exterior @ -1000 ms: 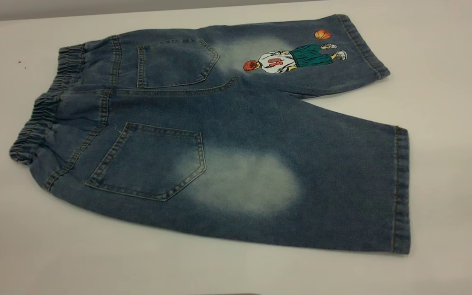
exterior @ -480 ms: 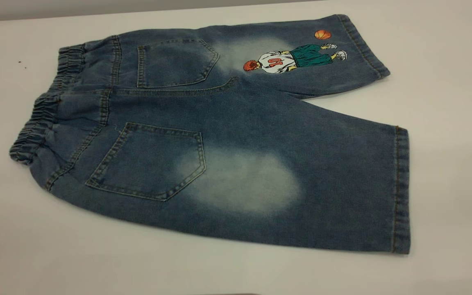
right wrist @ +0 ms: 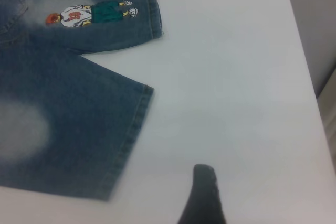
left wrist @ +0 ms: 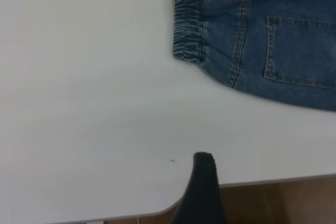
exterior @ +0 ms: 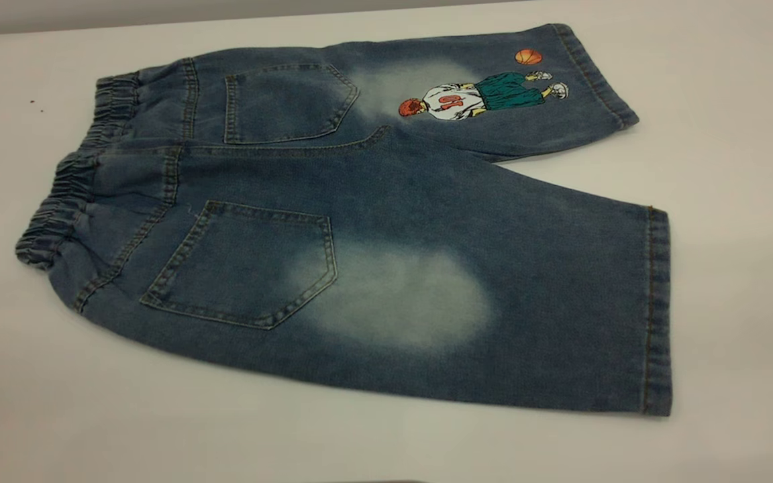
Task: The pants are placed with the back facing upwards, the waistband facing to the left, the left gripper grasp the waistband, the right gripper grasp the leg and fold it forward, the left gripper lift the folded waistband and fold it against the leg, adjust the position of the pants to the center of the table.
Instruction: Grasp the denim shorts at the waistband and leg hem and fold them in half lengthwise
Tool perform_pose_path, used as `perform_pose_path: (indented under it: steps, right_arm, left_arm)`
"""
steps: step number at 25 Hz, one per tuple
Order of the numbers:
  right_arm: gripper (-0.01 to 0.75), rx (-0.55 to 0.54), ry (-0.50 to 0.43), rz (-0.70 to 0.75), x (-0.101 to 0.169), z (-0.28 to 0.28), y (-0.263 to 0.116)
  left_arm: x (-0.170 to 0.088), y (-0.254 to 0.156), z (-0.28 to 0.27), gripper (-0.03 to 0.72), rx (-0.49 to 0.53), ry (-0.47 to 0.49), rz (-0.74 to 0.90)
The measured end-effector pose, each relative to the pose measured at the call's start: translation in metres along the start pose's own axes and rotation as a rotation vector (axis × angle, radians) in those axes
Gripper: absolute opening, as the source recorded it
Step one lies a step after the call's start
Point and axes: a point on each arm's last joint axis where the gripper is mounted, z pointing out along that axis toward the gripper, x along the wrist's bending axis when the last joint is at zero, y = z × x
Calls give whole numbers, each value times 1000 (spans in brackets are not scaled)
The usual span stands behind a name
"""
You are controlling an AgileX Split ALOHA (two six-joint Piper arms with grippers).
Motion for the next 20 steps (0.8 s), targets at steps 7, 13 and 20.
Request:
perform_pose_path:
  steps: [7,13,20]
  right_arm:
    - [495,20,7,7,0,3,3]
    - [495,76,65,55,5,24,35]
    - [495,192,221,56,13,77,65]
  left_arm:
    - [0,0,0,570,-2,1,0]
    - [2,36,15,570,26,12,-26]
    - [9,86,73,570,170,52,-76]
